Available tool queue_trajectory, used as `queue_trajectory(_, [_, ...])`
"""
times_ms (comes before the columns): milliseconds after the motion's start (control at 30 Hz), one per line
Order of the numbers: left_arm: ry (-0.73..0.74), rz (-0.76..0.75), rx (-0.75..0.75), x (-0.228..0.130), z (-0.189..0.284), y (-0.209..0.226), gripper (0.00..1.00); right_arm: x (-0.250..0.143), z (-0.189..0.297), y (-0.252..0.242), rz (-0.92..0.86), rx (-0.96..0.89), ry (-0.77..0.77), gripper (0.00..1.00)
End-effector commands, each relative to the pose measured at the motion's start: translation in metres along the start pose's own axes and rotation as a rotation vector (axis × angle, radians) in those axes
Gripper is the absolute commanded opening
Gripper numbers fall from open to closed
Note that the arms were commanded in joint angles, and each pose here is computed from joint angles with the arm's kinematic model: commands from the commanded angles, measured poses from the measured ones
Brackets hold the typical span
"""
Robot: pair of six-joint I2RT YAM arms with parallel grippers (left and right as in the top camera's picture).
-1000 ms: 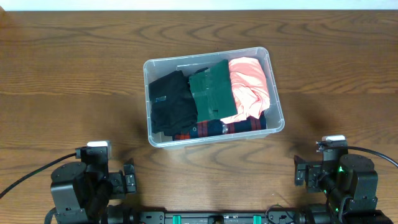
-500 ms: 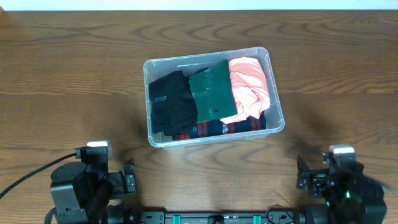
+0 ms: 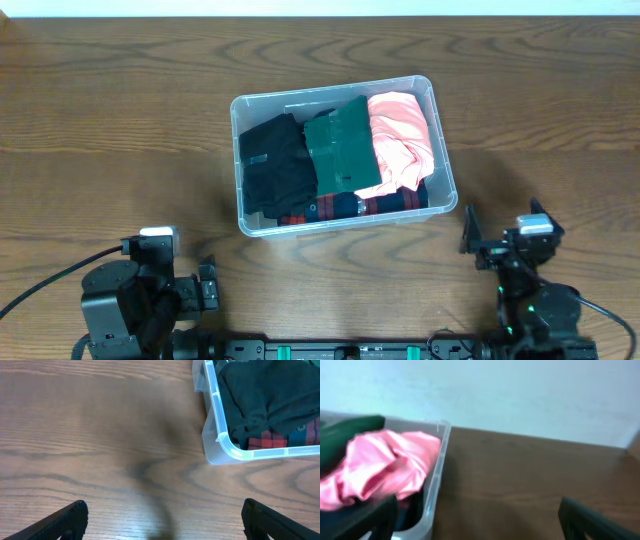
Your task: Pack container
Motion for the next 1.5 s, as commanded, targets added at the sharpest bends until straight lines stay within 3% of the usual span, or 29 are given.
queue_trajectory(0, [-0.003, -0.005, -0.009, 0.0, 0.001, -0.001, 0.98, -0.023, -0.01, -0.001, 0.043, 0.015, -0.027, 0.99])
queue_trajectory(1167, [-0.006, -0.013, -0.016, -0.001, 0.001, -0.002, 0.98, -0.032, -0.012, 0.0, 0.016, 0.028, 0.004, 0.99])
queue_trajectory(1333, [-0.052, -0.053, -0.042, -0.009, -0.003, -0.007, 0.98, -0.032, -0.012, 0.0, 0.016, 0.028, 0.004, 0.99])
queue_trajectory(1467, [-0.177, -0.063, -0.036, -0.022, -0.033, -0.009, 0.98, -0.032, -0.012, 0.0, 0.016, 0.028, 0.004, 0.99])
Point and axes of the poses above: each gripper's point midway between its finger pads, its own z axis back along the fingers, its own y axis along the line the jaws close on, x = y × z, the point moved 10 cm from there along z, back along the fingers, and after that the axes turned 9 degrees about -z, right-handed, at the moved point
